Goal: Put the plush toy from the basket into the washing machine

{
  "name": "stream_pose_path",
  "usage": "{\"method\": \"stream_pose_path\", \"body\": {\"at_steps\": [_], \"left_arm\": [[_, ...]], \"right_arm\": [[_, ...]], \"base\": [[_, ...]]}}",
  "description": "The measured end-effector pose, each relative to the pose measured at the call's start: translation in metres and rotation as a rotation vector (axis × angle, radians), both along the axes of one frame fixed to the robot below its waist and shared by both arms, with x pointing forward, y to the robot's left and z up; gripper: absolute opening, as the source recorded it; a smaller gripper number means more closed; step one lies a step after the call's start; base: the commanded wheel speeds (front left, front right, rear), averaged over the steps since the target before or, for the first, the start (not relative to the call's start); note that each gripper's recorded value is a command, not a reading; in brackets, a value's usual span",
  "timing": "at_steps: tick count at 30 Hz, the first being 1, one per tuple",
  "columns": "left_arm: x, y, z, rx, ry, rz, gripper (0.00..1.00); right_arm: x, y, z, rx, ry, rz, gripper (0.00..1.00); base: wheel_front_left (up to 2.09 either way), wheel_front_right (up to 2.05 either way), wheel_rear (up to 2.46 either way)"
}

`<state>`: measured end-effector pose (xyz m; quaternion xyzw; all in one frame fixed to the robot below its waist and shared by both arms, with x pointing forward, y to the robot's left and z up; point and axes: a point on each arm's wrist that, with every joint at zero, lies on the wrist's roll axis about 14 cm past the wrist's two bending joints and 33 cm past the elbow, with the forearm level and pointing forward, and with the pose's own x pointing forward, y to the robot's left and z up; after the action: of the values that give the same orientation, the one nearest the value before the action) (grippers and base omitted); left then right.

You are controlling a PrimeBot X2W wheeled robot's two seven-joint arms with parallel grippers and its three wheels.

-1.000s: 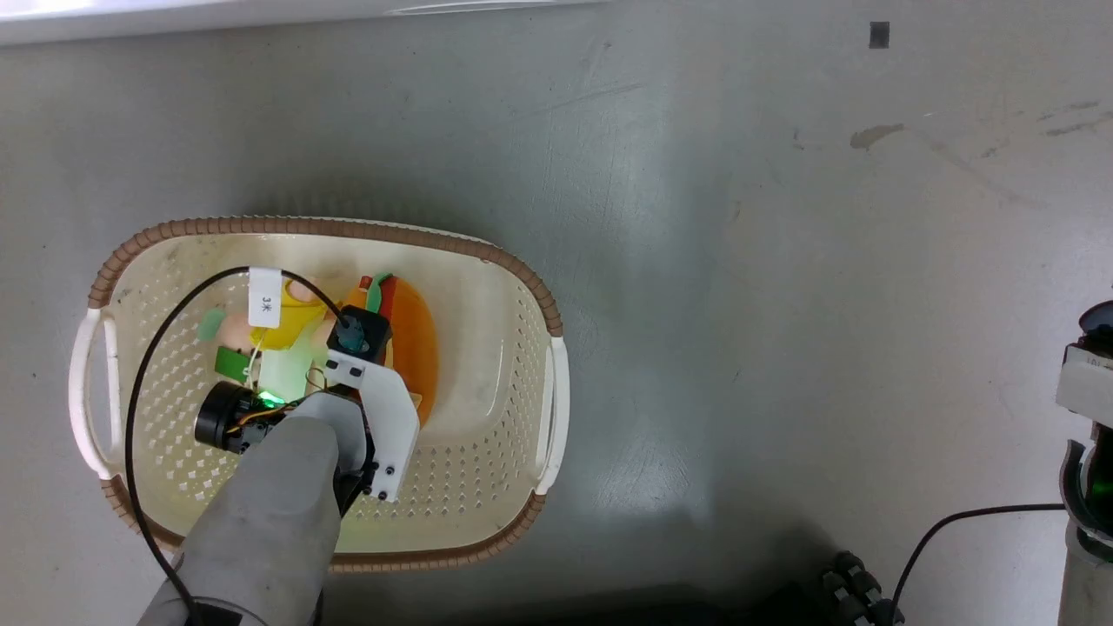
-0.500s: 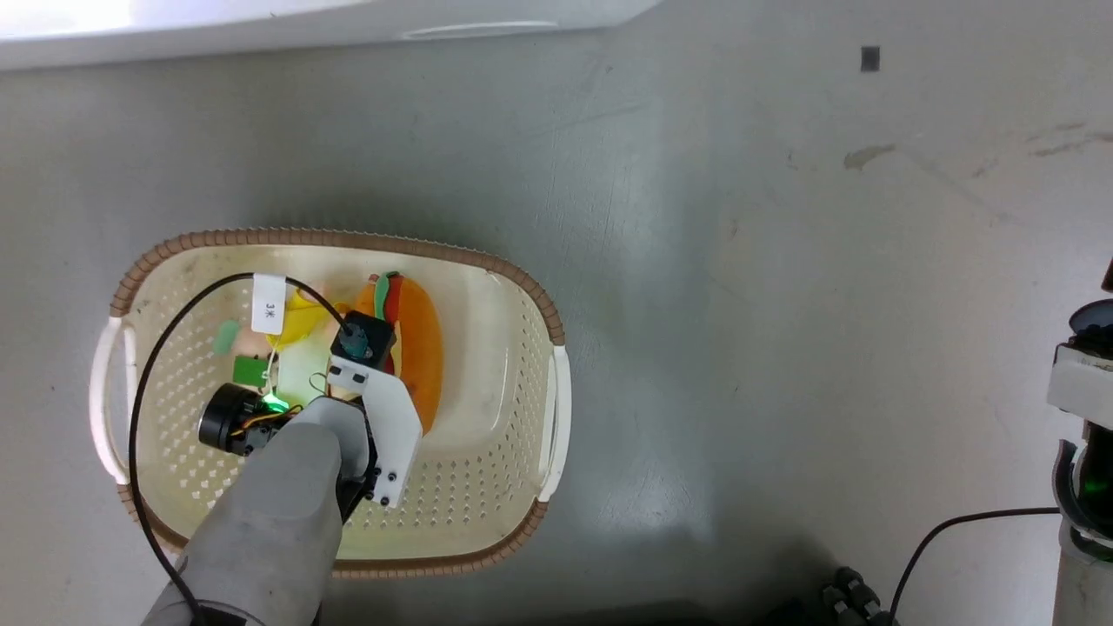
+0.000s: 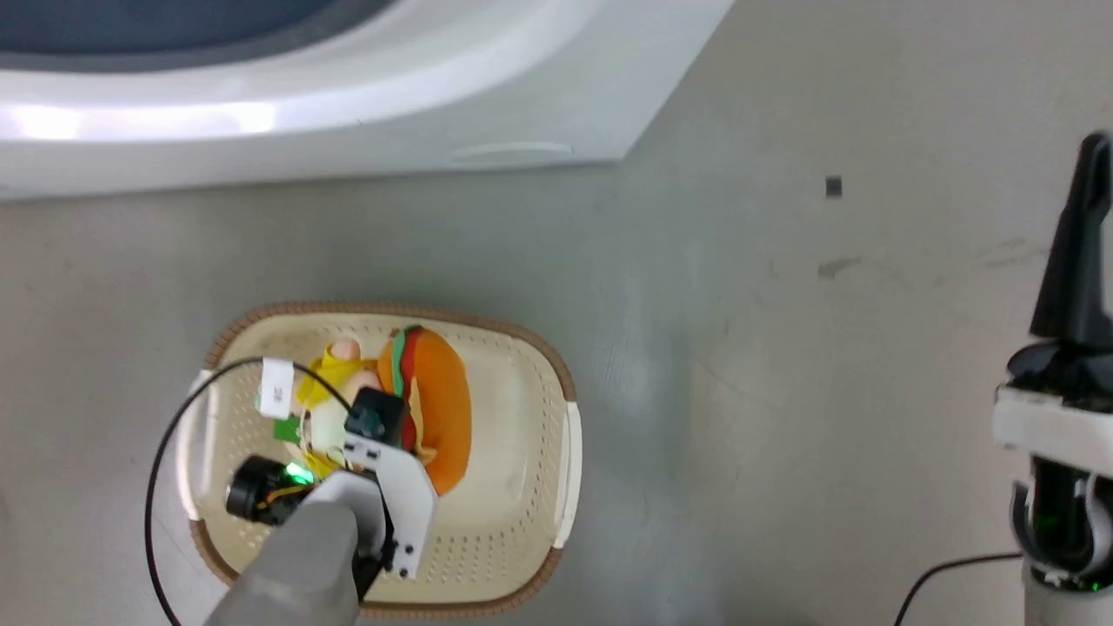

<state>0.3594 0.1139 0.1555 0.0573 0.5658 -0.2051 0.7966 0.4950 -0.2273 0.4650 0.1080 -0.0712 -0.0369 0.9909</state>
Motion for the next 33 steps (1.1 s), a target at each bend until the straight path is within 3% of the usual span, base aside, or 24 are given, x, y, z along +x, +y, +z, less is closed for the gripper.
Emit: {"method": "stream_pose_path", "body": {"at_steps": [16, 33], "left_arm": [[-0.002, -0.002, 0.1, -0.08, -0.336, 0.067, 0.0], [0.055, 0.031, 0.228, -0.087, -0.845, 0.228, 0.0]], "right_arm": [[-0.065, 0.026, 0.056, -0.007, -0.049, 0.064, 1.0], [-0.094, 0.047, 0.087, 0.008, -0.117, 0.128, 1.0]], "base": [[0.0, 0.0, 0.0], [0.0, 0.0, 0.0]]}}
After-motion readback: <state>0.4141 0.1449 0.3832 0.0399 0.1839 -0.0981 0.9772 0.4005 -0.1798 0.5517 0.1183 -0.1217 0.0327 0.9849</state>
